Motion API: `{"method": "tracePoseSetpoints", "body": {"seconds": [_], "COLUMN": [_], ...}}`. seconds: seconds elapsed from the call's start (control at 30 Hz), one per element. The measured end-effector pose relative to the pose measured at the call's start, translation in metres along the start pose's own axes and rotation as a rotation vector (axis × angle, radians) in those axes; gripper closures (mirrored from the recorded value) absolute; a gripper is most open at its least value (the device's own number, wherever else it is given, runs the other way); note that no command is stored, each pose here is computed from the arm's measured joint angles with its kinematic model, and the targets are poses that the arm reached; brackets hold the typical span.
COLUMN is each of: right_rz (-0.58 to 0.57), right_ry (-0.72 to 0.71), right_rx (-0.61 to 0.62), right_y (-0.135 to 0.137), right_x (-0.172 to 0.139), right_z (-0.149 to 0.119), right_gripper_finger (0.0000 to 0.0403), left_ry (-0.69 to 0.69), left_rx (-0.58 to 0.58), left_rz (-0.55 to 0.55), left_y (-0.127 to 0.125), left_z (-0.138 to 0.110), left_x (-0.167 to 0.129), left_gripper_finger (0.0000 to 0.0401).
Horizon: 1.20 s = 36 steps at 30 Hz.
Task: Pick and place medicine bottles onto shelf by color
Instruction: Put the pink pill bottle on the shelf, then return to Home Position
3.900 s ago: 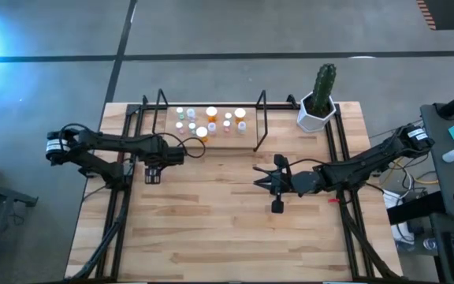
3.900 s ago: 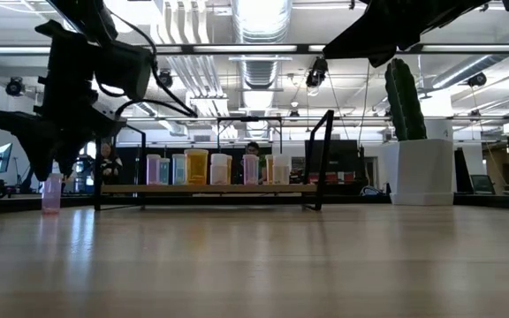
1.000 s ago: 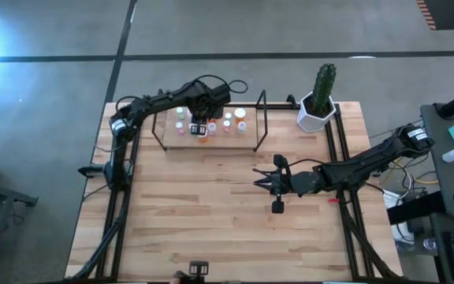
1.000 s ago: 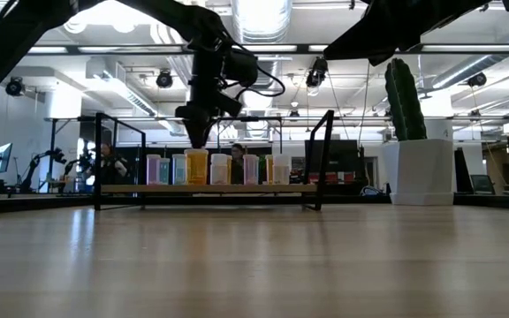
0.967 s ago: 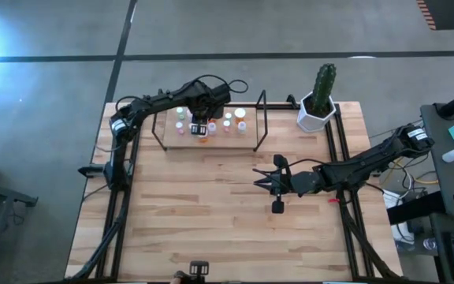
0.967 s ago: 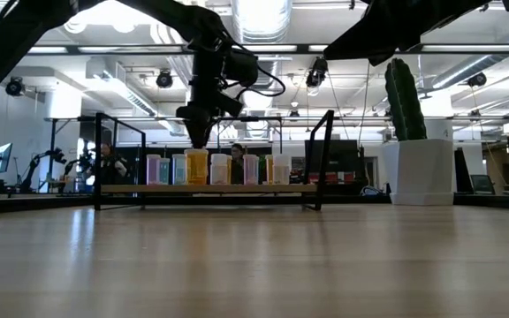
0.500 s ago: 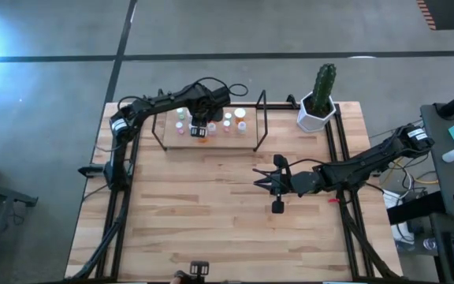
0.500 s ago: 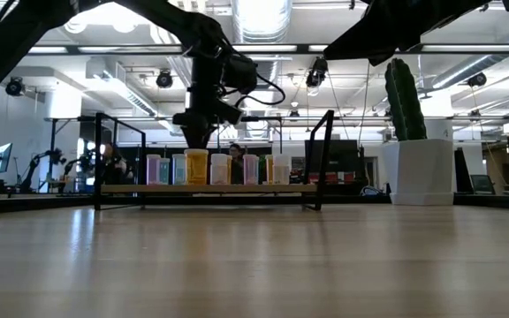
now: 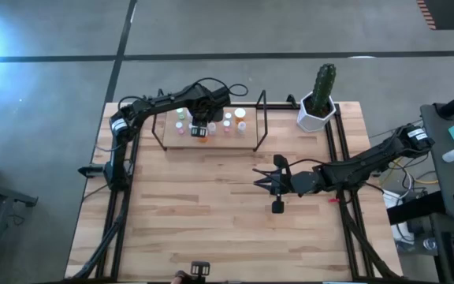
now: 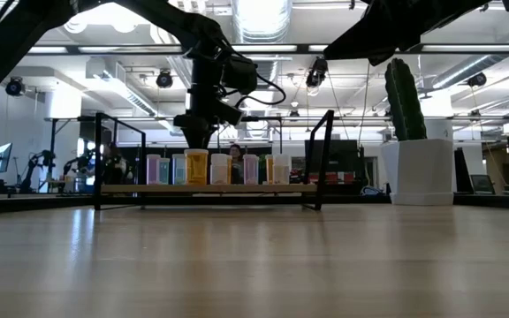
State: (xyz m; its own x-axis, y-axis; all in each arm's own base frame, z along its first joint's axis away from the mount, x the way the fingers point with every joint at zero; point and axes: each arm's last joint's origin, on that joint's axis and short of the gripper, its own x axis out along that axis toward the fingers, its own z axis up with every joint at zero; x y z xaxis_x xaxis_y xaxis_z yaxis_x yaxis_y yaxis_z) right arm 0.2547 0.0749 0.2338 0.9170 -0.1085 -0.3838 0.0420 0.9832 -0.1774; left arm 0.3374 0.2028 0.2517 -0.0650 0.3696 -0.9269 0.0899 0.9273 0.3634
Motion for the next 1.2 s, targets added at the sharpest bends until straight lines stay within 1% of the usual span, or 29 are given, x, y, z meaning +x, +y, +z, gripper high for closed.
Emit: {"method": "tracePoseSetpoints", "body": {"seconds": [0.4,0.77,0.97,1.07,1.2], "right_rz": [0.0,0.0,0.0,0.0,0.0], "right_ry": [0.0,0.0,0.0,0.0,0.0], "right_rx": [0.0,0.0,0.0,-0.001,-0.005], "right_y": [0.0,0.0,0.0,0.0,0.0], "right_x": [0.0,0.0,0.0,0.0,0.0], "right_z": [0.0,0.0,0.0,0.0,0.0], "right_gripper_finger": [0.0394,0.0394,0.0394,0.0394,0.0394], "left_ry": [0.0,0.003,0.002,0.022,0.028], "left_rx": [0.02,0.033,0.038,0.045,0.048], "left_rz": [-0.01,-0.02,-0.018,0.002,0.043], "left_y": [-0.001,-0.005,-0.007,-0.007,-0.007], "left_z": [0.0,0.001,0.002,0.001,-0.002], "left_x": [0.002,0.0,0.0,-0.003,-0.017], "left_gripper_finger": [0.0305,0.0241,0.0235,0.0235,0.0235]}}
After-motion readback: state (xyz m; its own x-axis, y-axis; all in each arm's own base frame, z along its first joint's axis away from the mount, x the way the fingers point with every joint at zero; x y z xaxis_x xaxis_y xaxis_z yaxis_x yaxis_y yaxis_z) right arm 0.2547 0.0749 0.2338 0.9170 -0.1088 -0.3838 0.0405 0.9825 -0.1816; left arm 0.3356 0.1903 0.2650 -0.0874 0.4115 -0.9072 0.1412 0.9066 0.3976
